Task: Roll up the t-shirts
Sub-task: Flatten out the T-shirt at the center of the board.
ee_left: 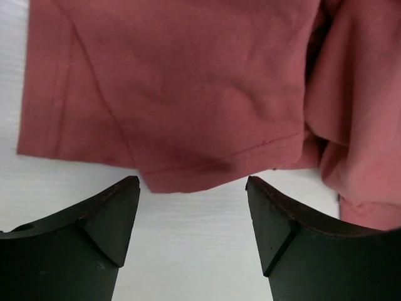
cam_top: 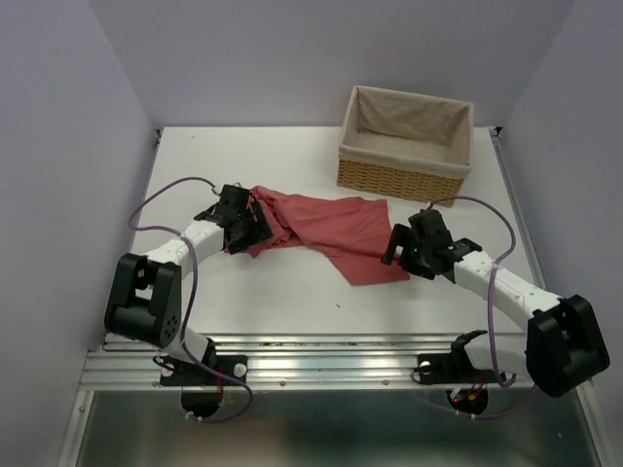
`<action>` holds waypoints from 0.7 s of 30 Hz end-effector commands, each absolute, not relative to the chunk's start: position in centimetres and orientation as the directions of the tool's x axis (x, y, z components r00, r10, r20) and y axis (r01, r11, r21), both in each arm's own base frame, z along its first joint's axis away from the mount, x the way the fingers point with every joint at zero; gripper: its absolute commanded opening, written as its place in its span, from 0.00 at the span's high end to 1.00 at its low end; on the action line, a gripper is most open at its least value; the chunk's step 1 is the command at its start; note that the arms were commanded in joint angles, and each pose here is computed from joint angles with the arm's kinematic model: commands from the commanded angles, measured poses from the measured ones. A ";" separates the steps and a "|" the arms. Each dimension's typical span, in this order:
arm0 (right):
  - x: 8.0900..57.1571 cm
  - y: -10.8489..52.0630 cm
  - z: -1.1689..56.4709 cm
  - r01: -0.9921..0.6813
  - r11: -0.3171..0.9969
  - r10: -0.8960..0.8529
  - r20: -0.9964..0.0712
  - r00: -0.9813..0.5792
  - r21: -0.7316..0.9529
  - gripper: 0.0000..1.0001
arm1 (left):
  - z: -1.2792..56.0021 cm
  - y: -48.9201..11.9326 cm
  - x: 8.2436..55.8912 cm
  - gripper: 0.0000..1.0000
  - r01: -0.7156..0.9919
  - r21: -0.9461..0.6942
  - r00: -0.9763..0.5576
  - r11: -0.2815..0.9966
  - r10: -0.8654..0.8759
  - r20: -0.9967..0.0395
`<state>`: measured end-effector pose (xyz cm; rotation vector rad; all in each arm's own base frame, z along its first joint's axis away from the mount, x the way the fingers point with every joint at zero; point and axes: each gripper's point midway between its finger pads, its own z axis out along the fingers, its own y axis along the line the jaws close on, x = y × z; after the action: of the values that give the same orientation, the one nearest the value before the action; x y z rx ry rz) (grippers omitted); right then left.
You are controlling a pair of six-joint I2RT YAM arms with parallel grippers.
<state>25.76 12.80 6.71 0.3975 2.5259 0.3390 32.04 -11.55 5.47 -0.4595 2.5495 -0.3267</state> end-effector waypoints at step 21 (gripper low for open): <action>27.9 15.0 3.7 0.244 0.886 0.416 -0.442 -0.795 0.395 0.23 | 6.5 -16.3 37.5 0.93 -0.219 -0.294 -0.777 0.930 -0.349 -0.524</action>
<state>26.95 14.37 4.07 0.4688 2.5536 0.3989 36.95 -16.80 4.00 -0.4029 2.5401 -0.3155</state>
